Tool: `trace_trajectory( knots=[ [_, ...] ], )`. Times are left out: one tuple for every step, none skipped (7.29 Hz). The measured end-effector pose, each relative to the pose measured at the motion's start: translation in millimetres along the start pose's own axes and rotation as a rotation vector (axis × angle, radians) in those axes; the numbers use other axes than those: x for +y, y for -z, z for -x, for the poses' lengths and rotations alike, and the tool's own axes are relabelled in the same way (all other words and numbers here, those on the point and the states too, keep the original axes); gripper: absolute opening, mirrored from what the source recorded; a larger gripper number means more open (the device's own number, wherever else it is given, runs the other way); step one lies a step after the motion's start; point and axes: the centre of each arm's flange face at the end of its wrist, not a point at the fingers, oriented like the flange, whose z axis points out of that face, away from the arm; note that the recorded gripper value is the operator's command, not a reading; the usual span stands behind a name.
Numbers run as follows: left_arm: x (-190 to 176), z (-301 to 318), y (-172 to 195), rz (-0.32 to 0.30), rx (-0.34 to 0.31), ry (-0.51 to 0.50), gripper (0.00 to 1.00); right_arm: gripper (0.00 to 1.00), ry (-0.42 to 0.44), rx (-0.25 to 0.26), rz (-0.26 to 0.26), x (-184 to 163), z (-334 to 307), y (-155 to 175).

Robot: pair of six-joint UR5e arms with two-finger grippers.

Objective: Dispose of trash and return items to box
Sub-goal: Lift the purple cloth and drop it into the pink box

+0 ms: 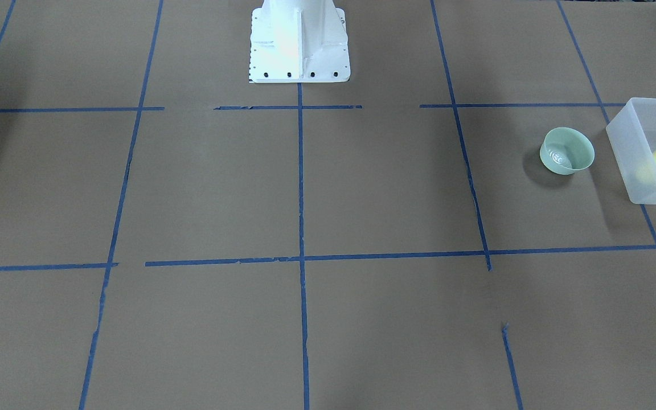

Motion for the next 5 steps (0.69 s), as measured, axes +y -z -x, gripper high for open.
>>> trace_trajectory(
  knots=[
    [-0.2, -0.1, 0.2, 0.000, 0.000, 0.000, 1.00, 1.00, 0.000, -0.011, 0.018, 26.2, -7.8, -7.0],
    [-0.3, -0.3, 0.4, -0.001, 0.000, 0.000, 1.00, 1.00, -0.009, -0.027, 0.028, 41.3, -9.3, -15.4],
    [-0.4, -0.4, 0.5, -0.001, 0.000, 0.001, 1.00, 1.00, -0.049, -0.049, 0.014, 45.9, -8.7, -20.5],
    [-1.3, -1.1, 1.5, -0.003, 0.000, 0.006, 1.00, 1.00, -0.151, -0.084, -0.035, 39.6, -5.7, -18.8],
    [-4.8, -4.7, 4.9, -0.011, 0.000, 0.032, 1.00, 1.00, -0.320, -0.150, -0.112, 19.6, 2.2, -10.1]
  ],
)
